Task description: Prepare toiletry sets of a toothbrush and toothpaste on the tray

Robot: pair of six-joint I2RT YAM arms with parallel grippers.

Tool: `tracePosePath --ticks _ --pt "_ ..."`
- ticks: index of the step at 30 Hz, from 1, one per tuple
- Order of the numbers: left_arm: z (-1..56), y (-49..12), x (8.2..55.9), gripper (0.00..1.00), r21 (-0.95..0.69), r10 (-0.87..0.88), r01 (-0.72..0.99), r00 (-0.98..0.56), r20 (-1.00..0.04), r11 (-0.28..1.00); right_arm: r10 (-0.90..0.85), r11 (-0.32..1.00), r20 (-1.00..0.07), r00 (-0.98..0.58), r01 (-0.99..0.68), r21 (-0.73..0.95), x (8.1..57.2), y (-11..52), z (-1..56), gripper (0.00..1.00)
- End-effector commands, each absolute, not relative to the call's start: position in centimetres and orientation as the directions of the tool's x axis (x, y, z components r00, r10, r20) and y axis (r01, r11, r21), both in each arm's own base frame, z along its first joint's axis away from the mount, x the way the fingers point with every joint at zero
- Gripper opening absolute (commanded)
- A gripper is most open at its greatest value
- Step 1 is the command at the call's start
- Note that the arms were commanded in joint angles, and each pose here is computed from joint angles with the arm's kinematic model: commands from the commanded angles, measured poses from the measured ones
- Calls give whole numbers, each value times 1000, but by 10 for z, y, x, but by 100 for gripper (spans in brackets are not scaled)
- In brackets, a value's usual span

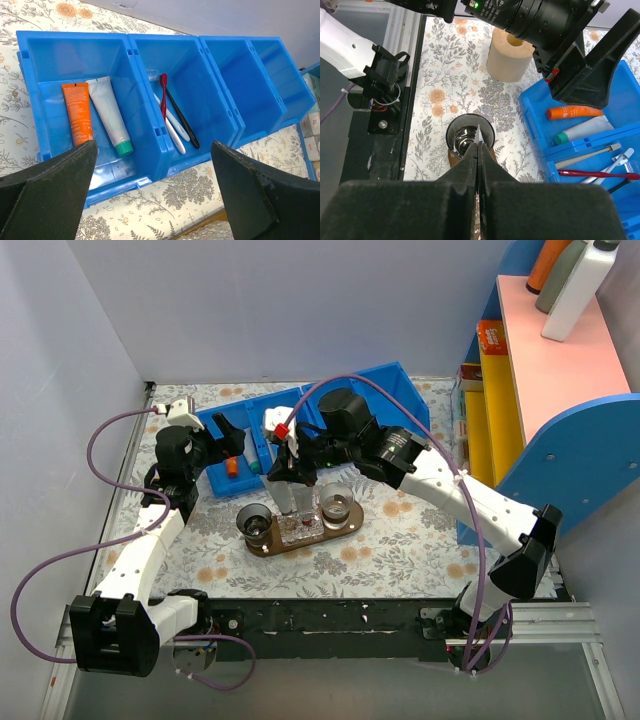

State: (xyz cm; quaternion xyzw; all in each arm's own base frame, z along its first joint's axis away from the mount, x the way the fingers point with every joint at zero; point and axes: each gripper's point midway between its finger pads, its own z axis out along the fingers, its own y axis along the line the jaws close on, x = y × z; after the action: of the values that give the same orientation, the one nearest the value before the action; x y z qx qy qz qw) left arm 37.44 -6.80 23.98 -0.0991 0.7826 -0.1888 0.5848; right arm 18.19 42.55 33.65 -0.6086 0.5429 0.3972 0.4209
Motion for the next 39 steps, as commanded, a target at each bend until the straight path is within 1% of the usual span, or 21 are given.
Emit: tracePosePath --ticks 1,16,39 --pt "244 -70 373 98 -399 -360 91 -287 -888 912 -264 -80 -953 151 -988 -135 186 434 347 1" --pt "242 -72 375 98 -396 -353 99 -294 -888 913 -285 -70 -949 135 -990 -120 201 435 318 1" --pt "238 -75 376 98 -395 -345 112 -312 -885 912 -294 -65 -943 156 -988 -144 209 437 298 1"
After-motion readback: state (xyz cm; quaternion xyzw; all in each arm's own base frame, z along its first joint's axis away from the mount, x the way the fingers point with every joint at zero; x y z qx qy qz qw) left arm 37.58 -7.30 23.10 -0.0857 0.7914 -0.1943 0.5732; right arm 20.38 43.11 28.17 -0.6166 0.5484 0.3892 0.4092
